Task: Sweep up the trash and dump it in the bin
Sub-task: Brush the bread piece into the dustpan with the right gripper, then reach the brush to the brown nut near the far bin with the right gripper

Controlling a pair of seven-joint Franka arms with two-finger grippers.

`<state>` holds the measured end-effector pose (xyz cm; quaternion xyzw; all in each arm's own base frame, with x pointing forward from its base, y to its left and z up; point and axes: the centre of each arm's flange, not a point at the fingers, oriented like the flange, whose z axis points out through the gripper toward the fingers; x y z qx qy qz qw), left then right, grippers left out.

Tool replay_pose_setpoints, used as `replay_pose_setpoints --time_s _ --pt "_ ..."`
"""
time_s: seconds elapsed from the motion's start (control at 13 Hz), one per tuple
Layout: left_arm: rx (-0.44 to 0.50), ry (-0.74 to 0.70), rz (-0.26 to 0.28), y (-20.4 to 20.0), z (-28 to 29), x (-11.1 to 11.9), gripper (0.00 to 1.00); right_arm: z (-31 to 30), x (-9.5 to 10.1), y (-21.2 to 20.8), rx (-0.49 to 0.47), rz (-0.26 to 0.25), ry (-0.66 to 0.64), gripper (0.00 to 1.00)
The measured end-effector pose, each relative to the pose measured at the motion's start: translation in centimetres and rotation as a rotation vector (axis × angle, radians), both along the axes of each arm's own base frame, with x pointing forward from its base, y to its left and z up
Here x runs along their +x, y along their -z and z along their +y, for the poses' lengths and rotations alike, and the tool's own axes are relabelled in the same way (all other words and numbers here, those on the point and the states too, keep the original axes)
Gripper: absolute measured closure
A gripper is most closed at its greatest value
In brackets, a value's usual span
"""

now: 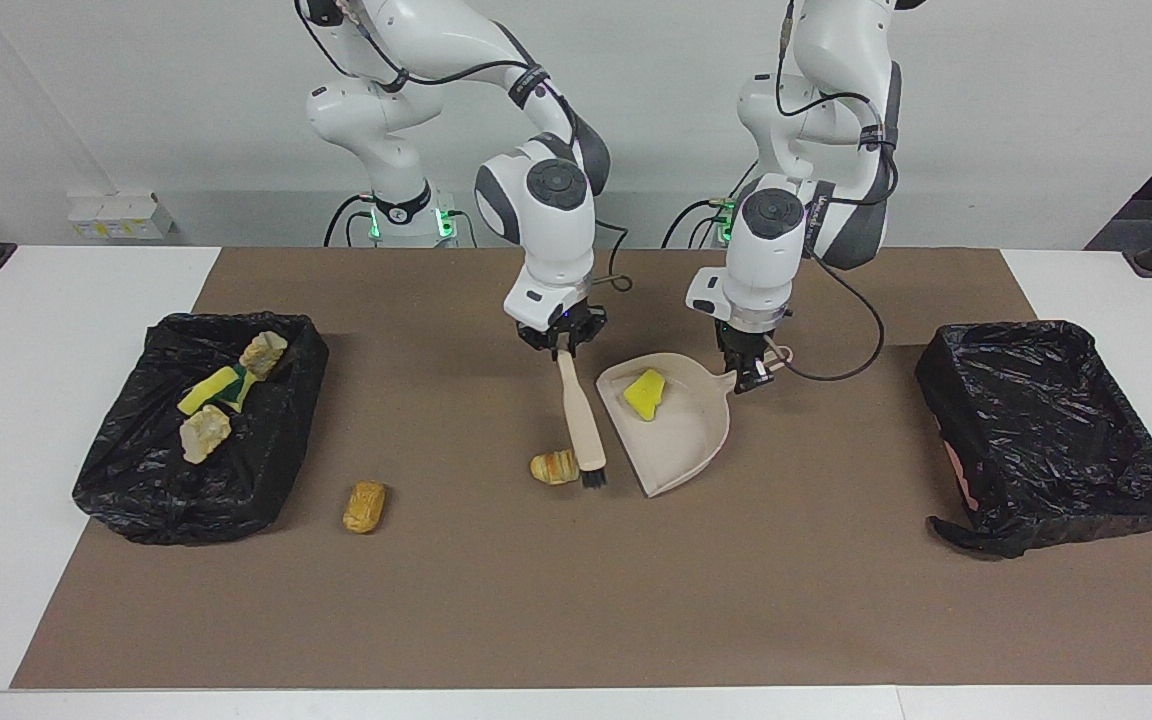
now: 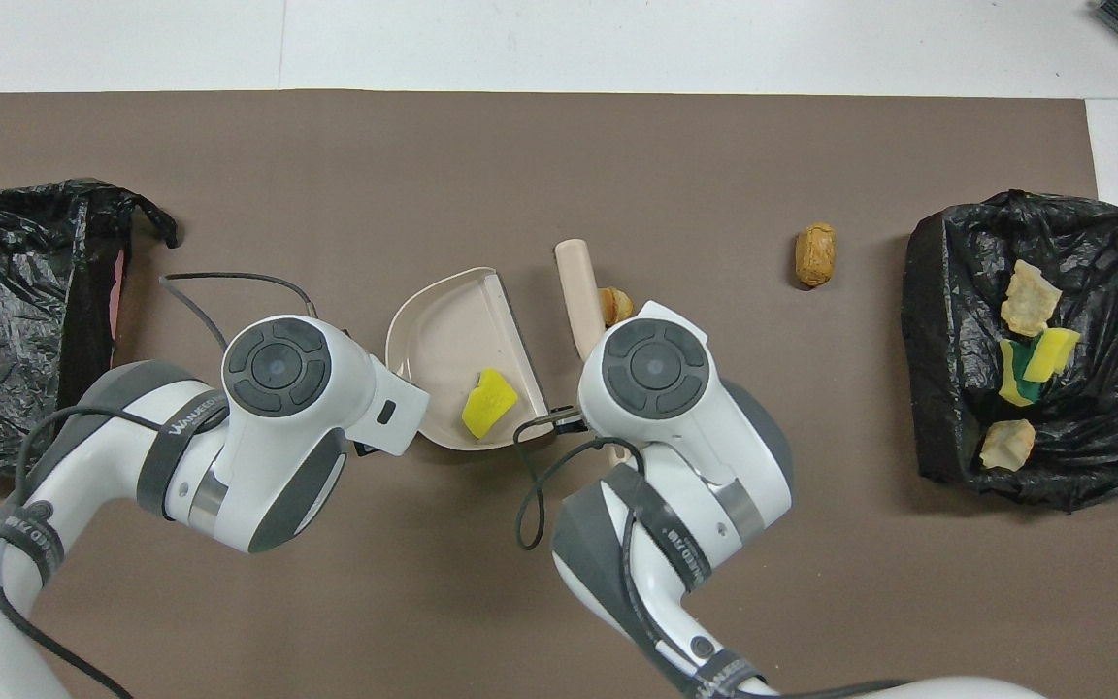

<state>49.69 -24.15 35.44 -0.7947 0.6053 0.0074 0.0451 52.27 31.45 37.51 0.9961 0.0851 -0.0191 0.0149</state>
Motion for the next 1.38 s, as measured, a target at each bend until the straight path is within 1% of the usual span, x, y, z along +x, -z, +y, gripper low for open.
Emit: replay_pose_setpoints --time_s 0.15,0.23,0.31,0.46,0.62,0.69,0.92,1.08,1.23,1.38 --pt "-0.002 -0.008 -0.002 0.0 -0.2 -0.1 0.67 -3.7 2.9 0.1 -0.046 0.027 -0.008 0.74" --pt "-0.002 -0.011 -0.003 0.0 -0.2 -0.1 0.67 -5.0 3.7 0.2 -0.062 0.039 -0.01 0.74" --pt "-0.002 -0.013 -0.003 0.0 -0.2 -0.1 0.67 -5.6 4.2 0.7 -0.069 0.054 -0.005 0.74" --pt "-0.002 -0.015 -0.004 0.0 -0.2 -0.1 0.67 -5.4 4.1 2.4 -0.077 0.083 -0.01 0.74" --pt "-0.003 -0.016 -0.004 0.1 -0.3 -0.1 0.67 -3.4 3.3 3.6 -0.071 0.106 -0.037 0.74" --pt "-0.003 -0.016 -0.004 0.0 -0.3 -0.1 0.67 -2.0 2.6 3.8 -0.058 0.117 -0.052 0.74" --pt "-0.003 -0.018 -0.004 0.1 -0.3 -0.2 0.67 4.2 -1.2 3.7 0.023 0.169 -0.093 0.74" --pt "-0.003 -0.018 -0.004 0.1 -0.3 -0.2 0.67 6.8 -3.2 3.4 0.045 0.184 -0.123 0.74" --pt "-0.003 -0.018 -0.004 0.1 -0.3 -0.2 0.67 7.2 -3.6 3.3 0.04 0.191 -0.131 0.74" --pt "-0.003 -0.019 -0.004 0.1 -0.3 -0.2 0.67 6.5 -3.1 2.8 0.042 0.185 -0.119 0.74"
